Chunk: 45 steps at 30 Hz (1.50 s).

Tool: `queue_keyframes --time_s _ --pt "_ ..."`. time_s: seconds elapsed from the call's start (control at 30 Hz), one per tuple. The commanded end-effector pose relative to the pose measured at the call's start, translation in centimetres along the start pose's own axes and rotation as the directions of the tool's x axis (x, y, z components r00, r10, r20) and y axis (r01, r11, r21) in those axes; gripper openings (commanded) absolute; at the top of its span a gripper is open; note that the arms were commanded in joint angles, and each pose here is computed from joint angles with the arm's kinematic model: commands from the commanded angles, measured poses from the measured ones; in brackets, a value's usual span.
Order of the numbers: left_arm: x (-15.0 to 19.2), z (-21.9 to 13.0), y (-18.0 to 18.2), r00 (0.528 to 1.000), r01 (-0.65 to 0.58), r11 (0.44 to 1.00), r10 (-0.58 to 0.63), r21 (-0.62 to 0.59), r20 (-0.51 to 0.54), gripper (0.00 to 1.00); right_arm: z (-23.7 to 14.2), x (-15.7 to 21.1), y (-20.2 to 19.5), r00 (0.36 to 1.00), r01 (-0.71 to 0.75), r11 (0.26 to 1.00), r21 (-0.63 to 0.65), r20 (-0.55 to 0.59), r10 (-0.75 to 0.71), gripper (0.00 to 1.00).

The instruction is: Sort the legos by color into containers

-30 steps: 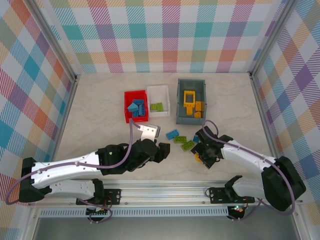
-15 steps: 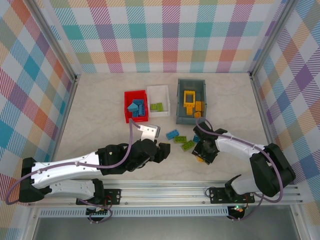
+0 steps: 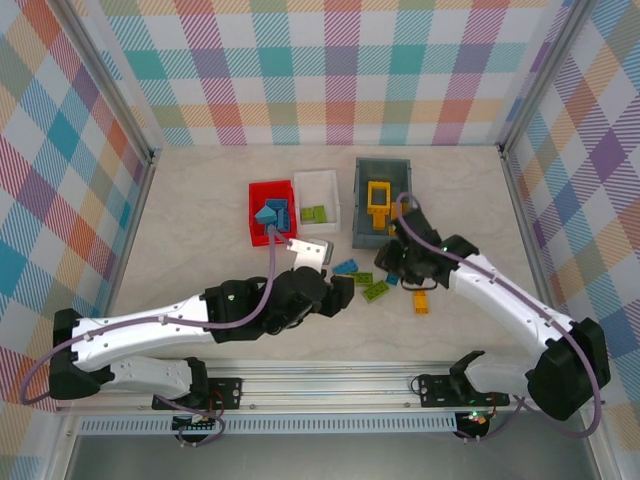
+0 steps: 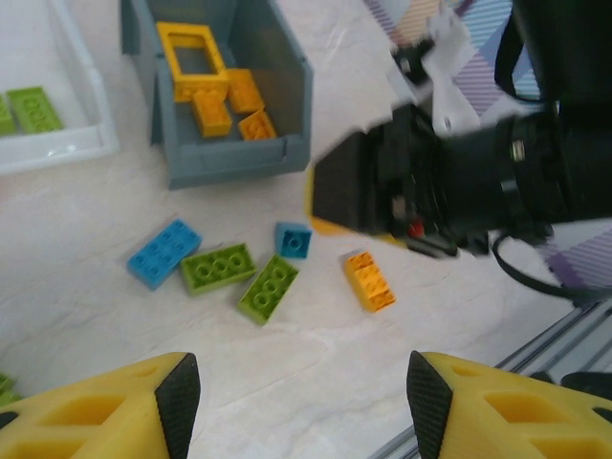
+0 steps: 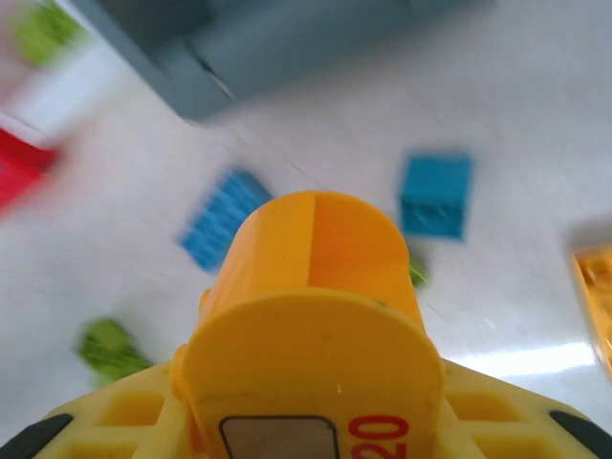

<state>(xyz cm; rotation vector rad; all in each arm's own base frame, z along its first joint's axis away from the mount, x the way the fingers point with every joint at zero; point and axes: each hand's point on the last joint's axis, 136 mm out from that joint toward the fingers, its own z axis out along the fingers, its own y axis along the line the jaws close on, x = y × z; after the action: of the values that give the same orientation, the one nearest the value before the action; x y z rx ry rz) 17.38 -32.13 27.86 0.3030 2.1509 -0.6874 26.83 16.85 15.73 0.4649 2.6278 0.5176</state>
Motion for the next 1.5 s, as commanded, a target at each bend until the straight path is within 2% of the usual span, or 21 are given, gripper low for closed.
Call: queue_keyframes --time_s 0.0,0.07,0.2,0.4,0.63,0.73,0.97,1.17,1.33,1.47 --pt "-1.6 0.3 -2.1 0.999 -0.029 0.999 0.029 0.029 0.023 0.61 -0.3 -4.2 3.0 0.984 0.174 0.980 -0.101 0.058 -0.169 0.31" --pt "-2.2 0.9 -2.8 0.999 -0.026 0.999 0.025 0.034 0.027 0.61 0.5 -6.2 5.2 0.971 0.238 0.948 -0.214 0.065 -0.229 0.32" --pt "-3.2 2.2 -3.3 0.999 -0.001 1.000 0.000 0.017 0.035 0.60 3.2 -9.2 7.0 0.957 0.281 0.902 -0.327 0.023 -0.290 0.32" --pt "-4.1 3.6 -4.1 0.999 -0.002 0.999 0.003 -0.034 0.040 0.59 7.3 -12.0 5.4 0.969 0.216 0.917 -0.335 -0.039 -0.242 0.30" --pt "-3.7 4.5 -4.2 1.000 -0.005 0.999 0.007 -0.045 0.027 0.59 11.0 -11.8 4.6 0.968 0.151 0.928 -0.341 -0.140 -0.209 0.30" --pt "-3.6 4.4 -4.1 1.000 -0.004 0.999 0.005 -0.047 0.025 0.59 11.9 -11.7 4.2 0.967 0.141 0.936 -0.323 -0.159 -0.200 0.34" --pt "-3.5 4.1 -3.8 1.000 0.002 0.999 -0.001 -0.043 0.027 0.59 12.7 -11.6 4.3 0.964 0.126 0.935 -0.331 -0.181 -0.194 0.44" --pt "-3.0 4.3 -3.6 1.000 0.002 0.999 -0.001 -0.051 0.016 0.59 11.4 -11.6 5.2 0.962 0.144 0.921 -0.362 -0.169 -0.217 0.55" --pt "-2.8 4.4 -3.5 1.000 0.010 0.999 -0.009 -0.050 0.014 0.59 10.2 -11.8 5.6 0.963 0.158 0.918 -0.364 -0.149 -0.225 0.58" --pt "-2.9 4.1 -3.4 1.000 0.012 0.999 -0.011 -0.052 0.018 0.58 9.1 -12.1 5.5 0.965 0.175 0.919 -0.352 -0.123 -0.231 0.54"
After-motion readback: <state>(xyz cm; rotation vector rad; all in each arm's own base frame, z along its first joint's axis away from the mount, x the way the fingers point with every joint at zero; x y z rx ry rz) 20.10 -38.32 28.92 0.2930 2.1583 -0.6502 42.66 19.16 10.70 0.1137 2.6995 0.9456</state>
